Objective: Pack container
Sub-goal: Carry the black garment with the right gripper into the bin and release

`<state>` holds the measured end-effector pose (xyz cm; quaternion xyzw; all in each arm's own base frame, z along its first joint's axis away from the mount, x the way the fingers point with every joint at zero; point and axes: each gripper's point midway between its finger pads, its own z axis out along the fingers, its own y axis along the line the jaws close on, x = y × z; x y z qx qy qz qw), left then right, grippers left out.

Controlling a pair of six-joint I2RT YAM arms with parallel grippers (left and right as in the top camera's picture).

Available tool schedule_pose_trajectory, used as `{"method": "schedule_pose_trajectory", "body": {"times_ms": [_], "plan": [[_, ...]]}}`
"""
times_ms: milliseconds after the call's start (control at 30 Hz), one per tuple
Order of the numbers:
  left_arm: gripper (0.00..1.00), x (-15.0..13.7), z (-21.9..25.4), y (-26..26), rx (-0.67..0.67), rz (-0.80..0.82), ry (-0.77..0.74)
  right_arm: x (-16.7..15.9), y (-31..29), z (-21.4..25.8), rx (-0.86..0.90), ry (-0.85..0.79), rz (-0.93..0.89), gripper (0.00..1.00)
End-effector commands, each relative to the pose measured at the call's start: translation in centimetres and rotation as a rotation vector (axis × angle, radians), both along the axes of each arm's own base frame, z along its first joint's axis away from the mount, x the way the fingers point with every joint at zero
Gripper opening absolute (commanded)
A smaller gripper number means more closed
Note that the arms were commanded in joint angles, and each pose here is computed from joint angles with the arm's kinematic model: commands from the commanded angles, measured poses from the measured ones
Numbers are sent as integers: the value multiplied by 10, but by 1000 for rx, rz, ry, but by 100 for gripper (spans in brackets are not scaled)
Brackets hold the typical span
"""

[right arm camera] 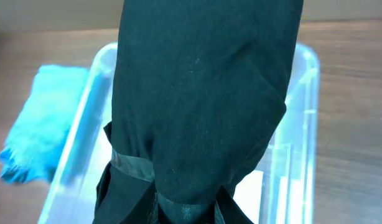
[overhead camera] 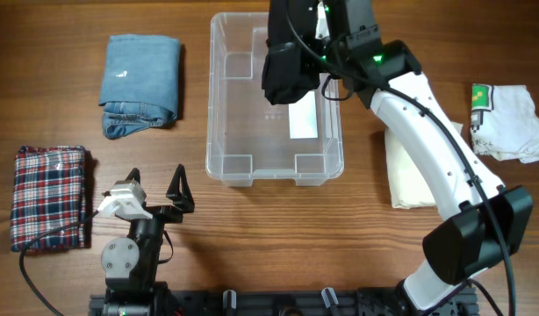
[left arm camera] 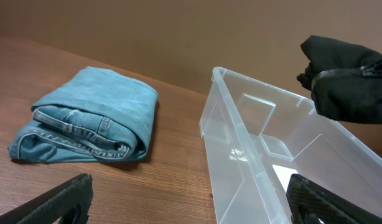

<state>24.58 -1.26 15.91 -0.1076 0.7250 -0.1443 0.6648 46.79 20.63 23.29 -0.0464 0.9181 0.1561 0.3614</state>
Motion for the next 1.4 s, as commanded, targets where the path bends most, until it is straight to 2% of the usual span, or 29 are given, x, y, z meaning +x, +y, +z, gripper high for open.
{"method": "schedule_pose_trajectory", "body": {"times_ms": [0,267,533,600,633,733,867,1267,1367], "plan": [[100,0,-3,5,21,21,1,20,-9,-30,-53,14,-88,18],[100,0,-3,5,22,21,1,22,-1,-100,-98,155,-54,19],[100,0,-3,5,22,21,1,28,2,-118,-117,159,-32,24],[100,0,-3,5,21,21,1,31,3,-121,-120,150,-25,34],[100,0,-3,5,22,21,1,34,3,-120,-139,133,-8,45],[100,0,-3,5,21,21,1,43,-12,-116,-211,83,-68,56],[100,0,-3,5,21,21,1,45,-13,-114,-233,70,-54,60],[100,0,-3,5,22,21,1,41,-9,-74,-290,36,-51,60],[100,0,-3,5,21,21,1,33,-17,-40,-284,-8,-73,64]]}}
